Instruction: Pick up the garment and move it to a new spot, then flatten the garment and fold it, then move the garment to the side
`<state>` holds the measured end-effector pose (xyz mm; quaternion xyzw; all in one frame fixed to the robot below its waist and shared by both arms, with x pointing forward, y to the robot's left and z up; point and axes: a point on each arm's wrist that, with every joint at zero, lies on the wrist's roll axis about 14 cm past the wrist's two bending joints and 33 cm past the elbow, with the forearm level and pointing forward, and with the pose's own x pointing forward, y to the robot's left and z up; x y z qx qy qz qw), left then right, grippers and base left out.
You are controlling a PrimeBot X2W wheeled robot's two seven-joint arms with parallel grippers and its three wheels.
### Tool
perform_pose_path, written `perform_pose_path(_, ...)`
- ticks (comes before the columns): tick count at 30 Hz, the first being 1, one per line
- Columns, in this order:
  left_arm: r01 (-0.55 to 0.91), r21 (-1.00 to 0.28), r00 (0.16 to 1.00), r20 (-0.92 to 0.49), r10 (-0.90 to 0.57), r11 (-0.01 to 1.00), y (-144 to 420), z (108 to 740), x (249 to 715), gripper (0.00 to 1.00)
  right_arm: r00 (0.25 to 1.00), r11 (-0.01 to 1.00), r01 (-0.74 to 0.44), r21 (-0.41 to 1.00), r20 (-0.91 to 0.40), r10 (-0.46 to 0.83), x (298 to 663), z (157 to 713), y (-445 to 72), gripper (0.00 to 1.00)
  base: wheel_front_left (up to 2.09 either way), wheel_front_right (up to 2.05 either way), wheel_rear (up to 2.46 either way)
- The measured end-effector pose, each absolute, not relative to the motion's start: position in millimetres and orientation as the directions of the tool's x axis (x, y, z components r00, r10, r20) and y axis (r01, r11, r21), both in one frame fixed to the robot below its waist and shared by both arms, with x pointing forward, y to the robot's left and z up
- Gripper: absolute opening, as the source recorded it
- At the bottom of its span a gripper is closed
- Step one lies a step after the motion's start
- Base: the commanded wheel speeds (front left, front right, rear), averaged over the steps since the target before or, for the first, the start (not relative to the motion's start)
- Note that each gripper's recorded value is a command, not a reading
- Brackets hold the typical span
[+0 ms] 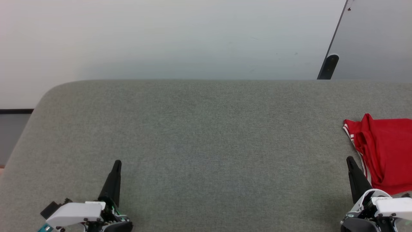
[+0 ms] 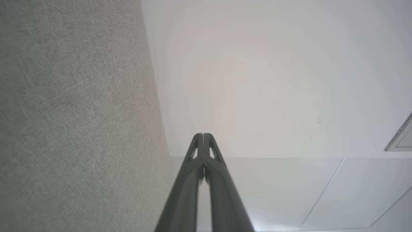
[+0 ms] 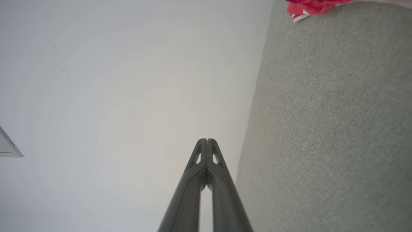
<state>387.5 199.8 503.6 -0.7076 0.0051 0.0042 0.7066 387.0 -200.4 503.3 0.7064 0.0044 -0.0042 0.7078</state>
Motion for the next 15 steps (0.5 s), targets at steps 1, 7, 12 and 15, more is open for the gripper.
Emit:
perform_pose_path(1, -0.012, -1.000, 1.000, -0.012, -0.001, -0.003, 199.7, 503.9, 387.7, 0.00, 1.000, -0.002, 0.009, 1.000, -0.009, 0.000, 387.8, 504.4, -200.2, 0.00, 0.00, 0.00, 0.00)
perform_pose_path(7, -0.012, -1.000, 1.000, -0.012, -0.001, -0.003, 199.7, 504.0, 387.8, 0.00, 1.000, -0.002, 0.005, 1.000, -0.005, 0.000, 388.5, 505.6, -200.1, 0.00, 0.00, 0.00, 0.00)
perform_pose_path(12, -0.012, -1.000, 1.000, -0.012, -0.001, -0.003, 199.7, 504.1, 387.8, 0.00, 1.000, -0.002, 0.005, 1.000, -0.005, 0.000, 388.5, 505.7, -200.1, 0.00, 0.00, 0.00, 0.00)
perform_pose_path(15, -0.012, -1.000, 1.000, -0.012, -0.001, -0.003, 199.7, 504.1, 387.8, 0.00, 1.000, -0.002, 0.005, 1.000, -0.005, 0.000, 388.5, 505.6, -200.1, 0.00, 0.00, 0.00, 0.00)
